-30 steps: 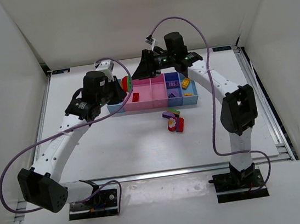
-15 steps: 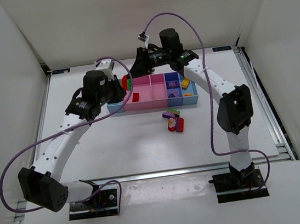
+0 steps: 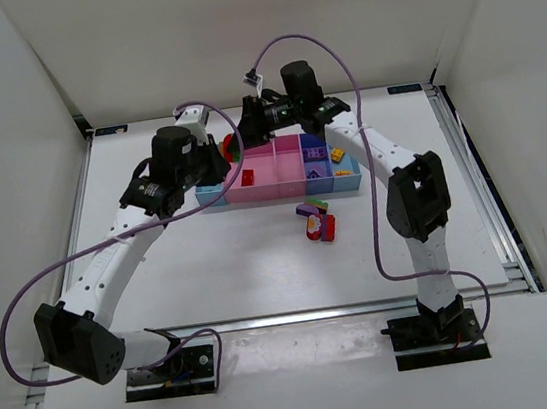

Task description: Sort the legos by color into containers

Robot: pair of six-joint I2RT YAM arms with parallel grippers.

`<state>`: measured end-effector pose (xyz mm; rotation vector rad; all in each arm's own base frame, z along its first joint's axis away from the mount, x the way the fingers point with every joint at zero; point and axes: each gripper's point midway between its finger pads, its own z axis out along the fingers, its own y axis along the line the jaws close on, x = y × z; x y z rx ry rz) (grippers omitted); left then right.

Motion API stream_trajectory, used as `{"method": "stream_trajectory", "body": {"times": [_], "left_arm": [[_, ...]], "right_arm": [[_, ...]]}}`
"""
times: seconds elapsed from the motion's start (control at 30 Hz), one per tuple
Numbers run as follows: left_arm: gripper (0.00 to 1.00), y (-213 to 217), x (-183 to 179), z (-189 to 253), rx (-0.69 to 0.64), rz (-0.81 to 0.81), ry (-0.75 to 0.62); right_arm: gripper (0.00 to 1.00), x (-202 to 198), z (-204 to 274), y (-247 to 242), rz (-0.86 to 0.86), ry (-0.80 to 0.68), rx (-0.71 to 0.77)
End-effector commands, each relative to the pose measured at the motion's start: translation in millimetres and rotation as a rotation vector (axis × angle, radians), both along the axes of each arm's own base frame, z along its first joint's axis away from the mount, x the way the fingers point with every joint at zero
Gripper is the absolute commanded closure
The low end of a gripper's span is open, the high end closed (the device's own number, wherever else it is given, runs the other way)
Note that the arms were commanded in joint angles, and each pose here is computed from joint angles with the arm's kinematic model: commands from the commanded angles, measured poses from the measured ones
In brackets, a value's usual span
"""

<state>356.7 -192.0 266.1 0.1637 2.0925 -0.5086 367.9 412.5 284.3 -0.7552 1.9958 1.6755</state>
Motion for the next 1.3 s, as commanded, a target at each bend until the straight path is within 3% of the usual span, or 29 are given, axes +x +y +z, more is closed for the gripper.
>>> {"method": "stream_trajectory", "body": {"times": [0.0,0.13,0.17,0.3,0.57,0.73,0.87,1.07,1.27], "left_arm": [[0.90,-4.8,3.3,28.7,-0.031,-0.023,-0.073],[0.90,-4.6,2.9,25.9,-0.028,-0.023,-0.067],[0.90,-4.0,3.3,23.9,-0.027,-0.017,-0.063],[0.90,5.1,8.5,18.3,-0.012,0.040,-0.055],[0.90,68.3,44.1,7.1,0.032,0.300,-0.035],[0.90,80.4,58.7,7.9,0.035,0.330,-0.038],[0.90,55.7,64.5,8.6,-0.015,0.226,-0.036],[0.90,-20.5,52.4,2.9,-0.102,-0.038,0.025],[0.90,-67.9,65.1,-20.2,-0.179,-0.095,0.143]], "right_arm": [[0.32,-3.8,23.0,6.6,0.037,-0.064,0.052],[0.59,-5.5,25.6,7.0,0.053,-0.078,0.069],[0.74,-5.9,26.5,6.9,0.054,-0.080,0.072],[0.99,-8.9,30.0,3.0,0.059,-0.106,0.076],[1.00,-11.4,38.7,-44.2,-0.019,-0.113,0.051],[1.00,-6.8,31.2,-78.4,-0.094,-0.105,0.012],[1.00,-1.8,28.2,-103.4,-0.144,-0.132,-0.022],[1.00,19.2,6.9,-164.9,-0.314,-0.139,-0.139],[1.00,33.6,-7.9,-212.6,-0.508,-0.157,-0.279]]}}
